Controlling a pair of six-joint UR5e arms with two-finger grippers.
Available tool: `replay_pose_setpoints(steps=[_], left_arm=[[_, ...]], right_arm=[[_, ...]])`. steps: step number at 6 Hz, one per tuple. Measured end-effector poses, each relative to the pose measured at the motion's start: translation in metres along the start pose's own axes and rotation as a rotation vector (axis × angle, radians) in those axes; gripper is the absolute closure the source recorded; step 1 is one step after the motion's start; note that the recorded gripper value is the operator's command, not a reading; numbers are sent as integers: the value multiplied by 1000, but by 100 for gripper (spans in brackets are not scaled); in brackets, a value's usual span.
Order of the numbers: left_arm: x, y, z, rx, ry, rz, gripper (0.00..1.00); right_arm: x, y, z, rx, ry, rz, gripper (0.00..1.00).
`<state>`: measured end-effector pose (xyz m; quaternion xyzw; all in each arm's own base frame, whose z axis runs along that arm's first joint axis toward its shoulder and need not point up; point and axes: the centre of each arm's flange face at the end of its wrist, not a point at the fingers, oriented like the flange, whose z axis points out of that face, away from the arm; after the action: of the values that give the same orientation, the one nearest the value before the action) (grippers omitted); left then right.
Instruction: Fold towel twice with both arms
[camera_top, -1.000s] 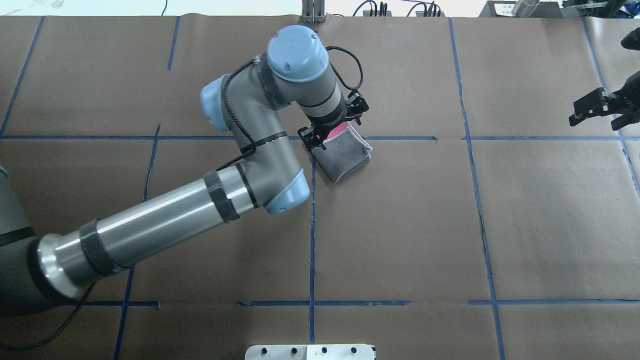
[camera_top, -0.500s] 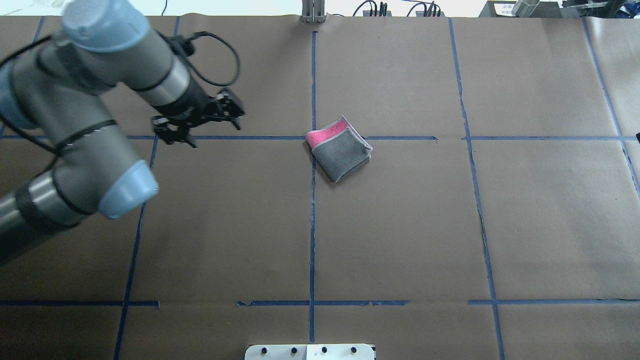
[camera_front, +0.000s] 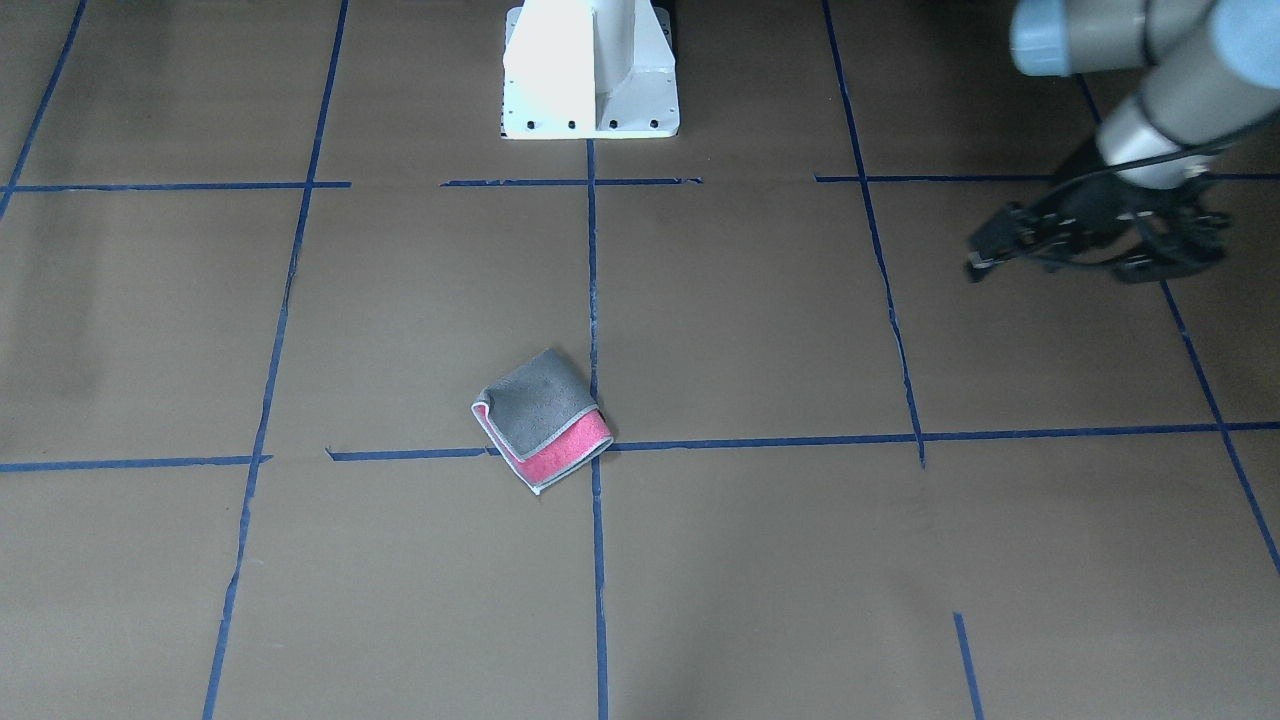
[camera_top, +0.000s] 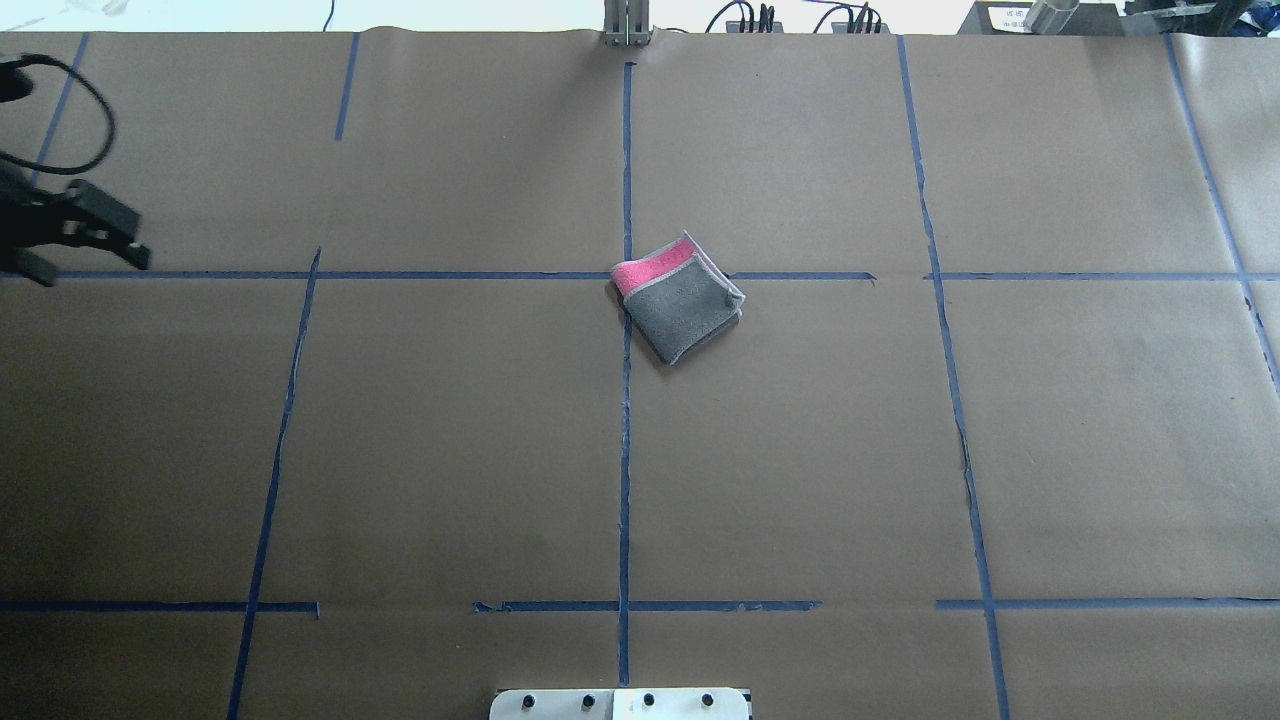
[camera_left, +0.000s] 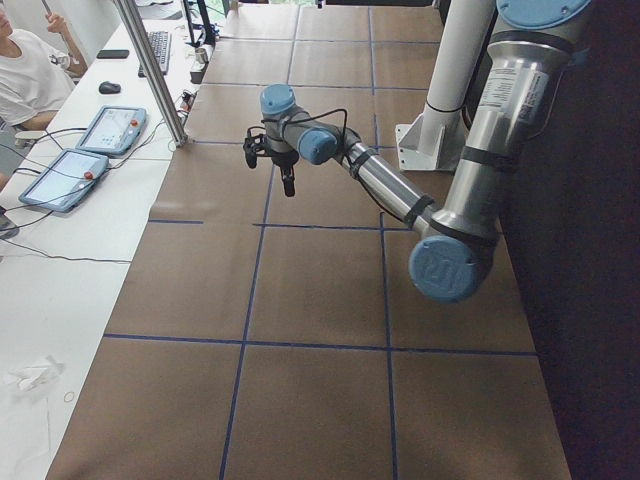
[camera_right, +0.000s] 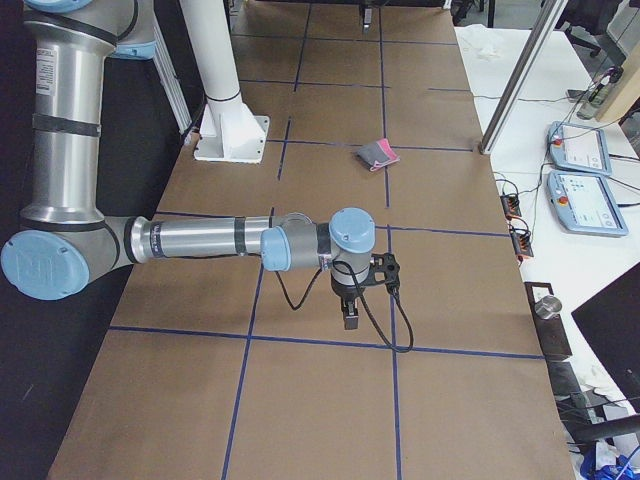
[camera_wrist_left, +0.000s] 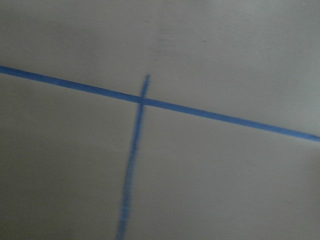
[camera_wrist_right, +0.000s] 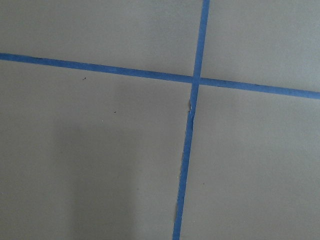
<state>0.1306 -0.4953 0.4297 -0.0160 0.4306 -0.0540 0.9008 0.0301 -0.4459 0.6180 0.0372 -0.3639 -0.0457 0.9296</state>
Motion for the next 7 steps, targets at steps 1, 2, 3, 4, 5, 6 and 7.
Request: replay_pose_setpoints(steps=[1, 2, 3, 4, 5, 6, 7], left_arm=[[-91, -3, -10, -2, -37, 33, 0], [-181, -9, -15, -21, -69, 47, 0], [-258, -12, -12, -53, -71, 56, 0], [-307, -7, -1, -86, -57, 55, 0], [-329, -2, 8, -105, -50, 45, 0], [-334, -1, 9, -108, -49, 44, 0], [-328, -4, 3, -96, -55, 54, 0]], right_arm=[[3, 4, 0, -2, -3, 4, 0], [9, 10, 0, -4, -24, 23, 0], [17, 20, -2, -4, -78, 61, 0], [25, 32, -3, -3, -126, 94, 0], [30, 39, -3, -2, -144, 114, 0], [35, 43, -3, -1, -148, 129, 0], [43, 46, -3, 1, -150, 149, 0]])
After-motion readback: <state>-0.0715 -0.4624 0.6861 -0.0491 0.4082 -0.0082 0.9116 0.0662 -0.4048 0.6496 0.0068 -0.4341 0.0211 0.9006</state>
